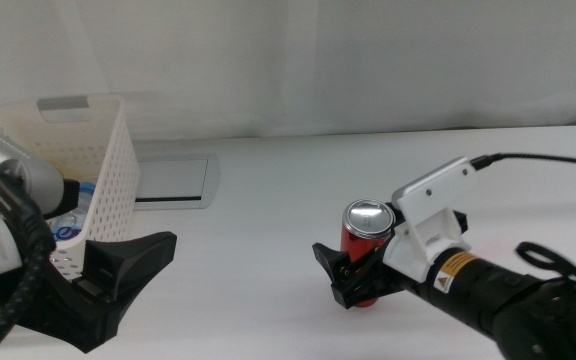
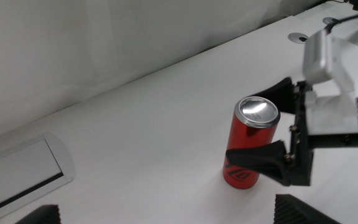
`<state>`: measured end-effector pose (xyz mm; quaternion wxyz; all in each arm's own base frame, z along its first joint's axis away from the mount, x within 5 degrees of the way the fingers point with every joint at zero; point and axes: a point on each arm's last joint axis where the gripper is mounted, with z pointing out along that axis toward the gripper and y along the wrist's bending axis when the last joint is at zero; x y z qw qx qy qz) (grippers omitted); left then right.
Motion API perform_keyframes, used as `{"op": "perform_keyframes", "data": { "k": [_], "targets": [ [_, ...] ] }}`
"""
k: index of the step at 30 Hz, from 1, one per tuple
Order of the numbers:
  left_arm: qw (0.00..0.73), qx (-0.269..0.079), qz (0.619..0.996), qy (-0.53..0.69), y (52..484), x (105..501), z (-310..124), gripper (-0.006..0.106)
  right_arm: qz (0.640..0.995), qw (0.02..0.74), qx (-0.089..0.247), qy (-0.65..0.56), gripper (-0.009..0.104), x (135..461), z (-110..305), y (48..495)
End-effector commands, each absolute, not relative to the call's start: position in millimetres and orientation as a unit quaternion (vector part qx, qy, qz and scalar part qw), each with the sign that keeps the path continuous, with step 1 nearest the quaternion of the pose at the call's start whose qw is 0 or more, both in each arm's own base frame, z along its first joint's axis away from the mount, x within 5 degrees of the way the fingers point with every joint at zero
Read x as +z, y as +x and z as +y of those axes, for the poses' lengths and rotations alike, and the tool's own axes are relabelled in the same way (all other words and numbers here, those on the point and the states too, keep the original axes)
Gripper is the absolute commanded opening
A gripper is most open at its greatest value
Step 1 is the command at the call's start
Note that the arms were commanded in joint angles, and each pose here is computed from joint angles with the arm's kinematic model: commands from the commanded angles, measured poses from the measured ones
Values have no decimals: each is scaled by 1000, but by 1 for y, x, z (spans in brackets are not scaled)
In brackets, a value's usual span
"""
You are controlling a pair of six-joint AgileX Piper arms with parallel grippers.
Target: Use arms to grab the bottles and put them into the dustbin to the left of the table.
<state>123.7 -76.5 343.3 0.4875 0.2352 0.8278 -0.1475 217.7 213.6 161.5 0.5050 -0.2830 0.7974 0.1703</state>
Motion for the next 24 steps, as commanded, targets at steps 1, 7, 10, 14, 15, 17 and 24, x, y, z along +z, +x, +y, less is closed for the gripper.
{"op": "perform_keyframes", "data": {
  "k": [1, 7, 10, 14, 15, 17, 24],
  "targets": [
    [490, -152, 826, 235, 123, 343, -77, 89, 788, 511, 171, -298, 103, 178, 211, 213],
    [492, -152, 824, 234, 124, 344, -78, 89, 785, 489, 167, -341, 103, 210, 200, 196],
    [492, -152, 824, 234, 124, 344, -78, 89, 775, 489, 169, -363, 103, 231, 190, 184],
    [492, -152, 824, 234, 124, 344, -78, 89, 773, 493, 174, -359, 103, 256, 170, 172],
    [492, -152, 824, 234, 124, 344, -78, 89, 778, 492, 171, -352, 103, 260, 163, 172],
    [492, -152, 824, 234, 124, 344, -78, 89, 791, 494, 159, -324, 103, 271, 141, 173],
    [492, -152, 824, 234, 124, 344, -78, 89, 820, 528, 67, -211, 103, 301, 59, 166]
  ]
}}
